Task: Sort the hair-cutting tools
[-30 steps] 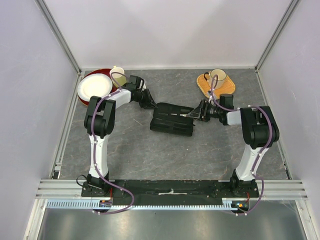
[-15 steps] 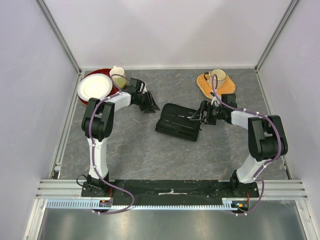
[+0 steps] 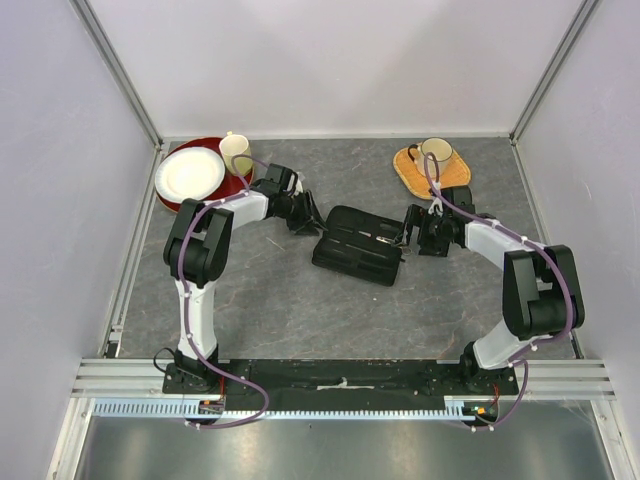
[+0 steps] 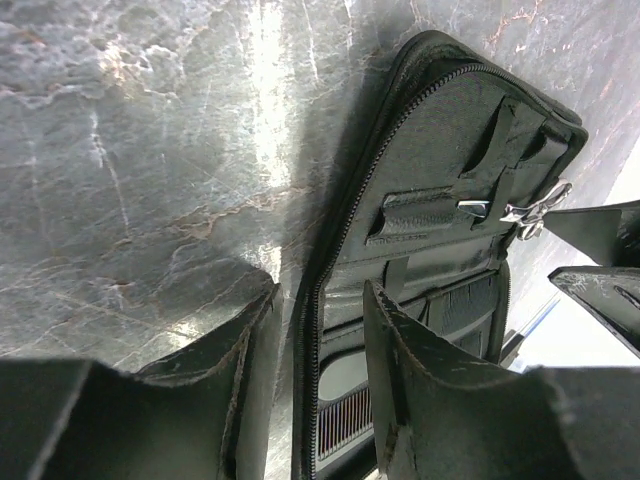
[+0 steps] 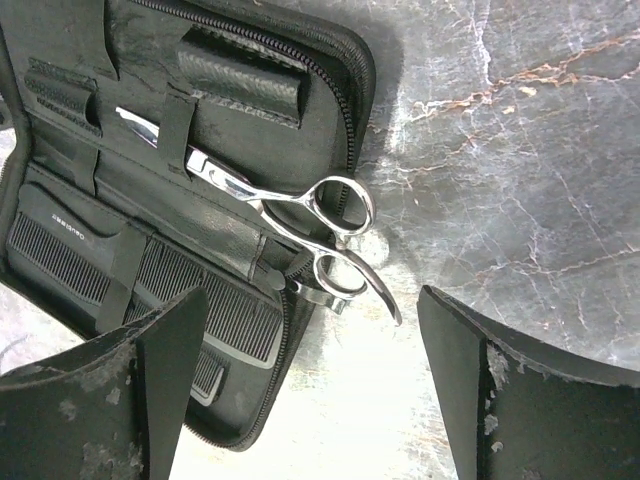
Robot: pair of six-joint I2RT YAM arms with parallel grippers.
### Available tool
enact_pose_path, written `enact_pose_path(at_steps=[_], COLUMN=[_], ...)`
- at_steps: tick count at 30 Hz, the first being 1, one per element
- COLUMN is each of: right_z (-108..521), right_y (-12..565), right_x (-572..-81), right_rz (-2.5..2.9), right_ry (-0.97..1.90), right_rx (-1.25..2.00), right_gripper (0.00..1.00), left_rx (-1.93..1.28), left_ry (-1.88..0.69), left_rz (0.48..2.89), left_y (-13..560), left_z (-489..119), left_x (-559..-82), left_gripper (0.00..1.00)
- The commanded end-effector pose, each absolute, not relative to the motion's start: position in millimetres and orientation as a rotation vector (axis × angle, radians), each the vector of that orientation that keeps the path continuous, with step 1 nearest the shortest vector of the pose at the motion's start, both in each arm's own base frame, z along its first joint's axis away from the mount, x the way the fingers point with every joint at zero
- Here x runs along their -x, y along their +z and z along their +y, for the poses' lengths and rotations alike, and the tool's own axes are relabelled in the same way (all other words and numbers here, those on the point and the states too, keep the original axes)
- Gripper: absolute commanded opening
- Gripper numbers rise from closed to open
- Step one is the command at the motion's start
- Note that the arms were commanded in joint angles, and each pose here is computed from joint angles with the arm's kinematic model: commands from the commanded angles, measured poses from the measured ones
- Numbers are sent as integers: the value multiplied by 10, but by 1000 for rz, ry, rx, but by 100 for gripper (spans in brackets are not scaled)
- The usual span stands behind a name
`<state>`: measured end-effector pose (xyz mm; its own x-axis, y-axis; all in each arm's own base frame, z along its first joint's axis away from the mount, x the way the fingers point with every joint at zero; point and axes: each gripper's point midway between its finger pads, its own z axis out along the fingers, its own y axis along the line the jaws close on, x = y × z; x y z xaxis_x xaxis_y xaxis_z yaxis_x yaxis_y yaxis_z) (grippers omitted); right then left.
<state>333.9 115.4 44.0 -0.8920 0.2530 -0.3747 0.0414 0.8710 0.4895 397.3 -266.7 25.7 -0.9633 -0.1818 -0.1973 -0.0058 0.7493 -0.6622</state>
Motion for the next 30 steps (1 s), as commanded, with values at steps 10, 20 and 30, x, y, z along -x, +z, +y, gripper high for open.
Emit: enact_pose_path(at_steps=[10, 20, 30], right_z=[1049, 1059, 1020], right_y=[720, 635, 509], right_x=[-3710, -3876, -3797], right_rz=[2498, 2549, 2650], right_ry=[414, 347, 253], right_rx=[-273, -338, -330], right_gripper=[63, 50, 44], left_rx=[-64, -228, -213], left_ry=[-945, -888, -914], left_rz=[2665, 2635, 2656], left_y=[334, 414, 355], left_z=[-2647, -2632, -2656], left_x=[-4041, -4183, -4156], left_gripper=[46, 47, 47])
